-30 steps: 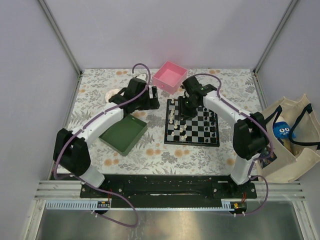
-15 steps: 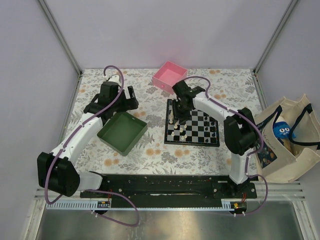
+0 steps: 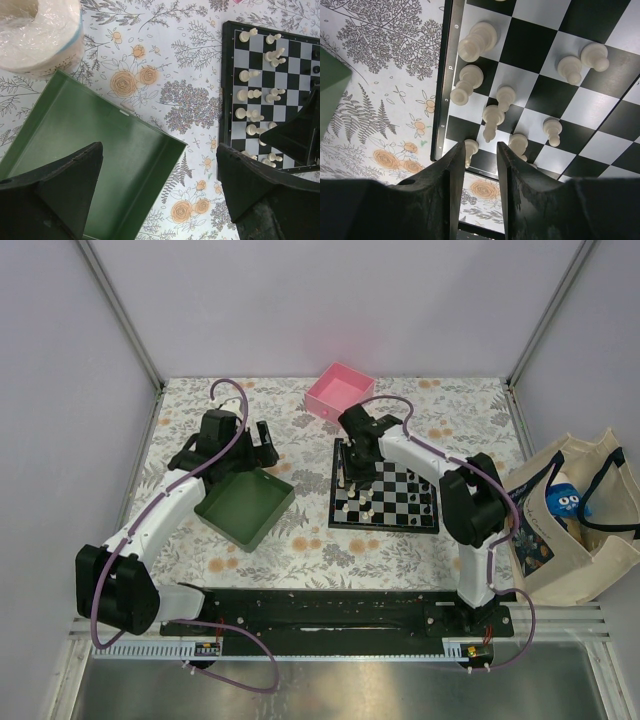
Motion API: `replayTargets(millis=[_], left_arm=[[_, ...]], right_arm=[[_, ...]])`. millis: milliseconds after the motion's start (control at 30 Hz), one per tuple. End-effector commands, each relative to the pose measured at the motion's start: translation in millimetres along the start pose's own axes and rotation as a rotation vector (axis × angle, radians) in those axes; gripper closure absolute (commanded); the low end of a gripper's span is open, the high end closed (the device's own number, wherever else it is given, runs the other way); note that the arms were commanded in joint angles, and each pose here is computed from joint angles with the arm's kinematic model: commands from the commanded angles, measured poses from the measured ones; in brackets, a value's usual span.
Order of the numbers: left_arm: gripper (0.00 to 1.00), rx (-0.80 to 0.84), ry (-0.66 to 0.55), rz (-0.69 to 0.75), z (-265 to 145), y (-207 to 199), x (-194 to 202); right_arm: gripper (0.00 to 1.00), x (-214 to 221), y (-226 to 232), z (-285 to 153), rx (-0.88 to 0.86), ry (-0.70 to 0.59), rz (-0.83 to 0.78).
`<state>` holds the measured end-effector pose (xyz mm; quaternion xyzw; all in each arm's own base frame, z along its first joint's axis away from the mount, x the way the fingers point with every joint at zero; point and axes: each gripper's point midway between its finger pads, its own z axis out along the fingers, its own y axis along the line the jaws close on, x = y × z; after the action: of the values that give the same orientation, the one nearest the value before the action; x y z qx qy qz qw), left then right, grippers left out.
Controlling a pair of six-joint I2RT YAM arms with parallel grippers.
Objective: Set up the chess pieces on the board
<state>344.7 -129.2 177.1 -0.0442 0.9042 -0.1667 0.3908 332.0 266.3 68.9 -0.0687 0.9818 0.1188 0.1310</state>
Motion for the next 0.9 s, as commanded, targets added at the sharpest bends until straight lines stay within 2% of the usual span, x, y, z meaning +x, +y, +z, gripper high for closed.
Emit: replayTargets(millis=[0, 267, 367, 433, 533, 867], left_arm=[[0.01, 0.047, -0.062, 0.015, -6.3, -9.5, -15.7], [0.01, 0.053, -0.057, 0.013, -5.6, -10.4, -14.5], [0.01, 0.056, -0.047, 0.012, -4.0, -11.0, -11.7], [0.01, 0.060, -0.047, 0.012, -4.3, -11.7, -12.1], [0.01, 0.059, -0.040, 0.011, -2.8, -11.3, -10.4], [0.01, 0.064, -0.033, 0.010, -1.5, -11.9, -9.4]], right_arm=[[0.60, -6.8, -1.6, 2.4, 0.045, -0.023, 0.011], [0.64, -7.4, 0.4, 6.6, 0.043, -0.014, 0.000], [0.69, -9.5, 1.1, 7.1, 0.040, -0.016, -0.005], [0.78, -9.7, 3.4, 6.0, 0.027, -0.013, -0.011], [0.84, -11.1, 8.4, 1.7, 0.011, -0.021, -0.021], [0.85, -10.7, 20.8, -0.1, -0.010, -0.021, -0.033]])
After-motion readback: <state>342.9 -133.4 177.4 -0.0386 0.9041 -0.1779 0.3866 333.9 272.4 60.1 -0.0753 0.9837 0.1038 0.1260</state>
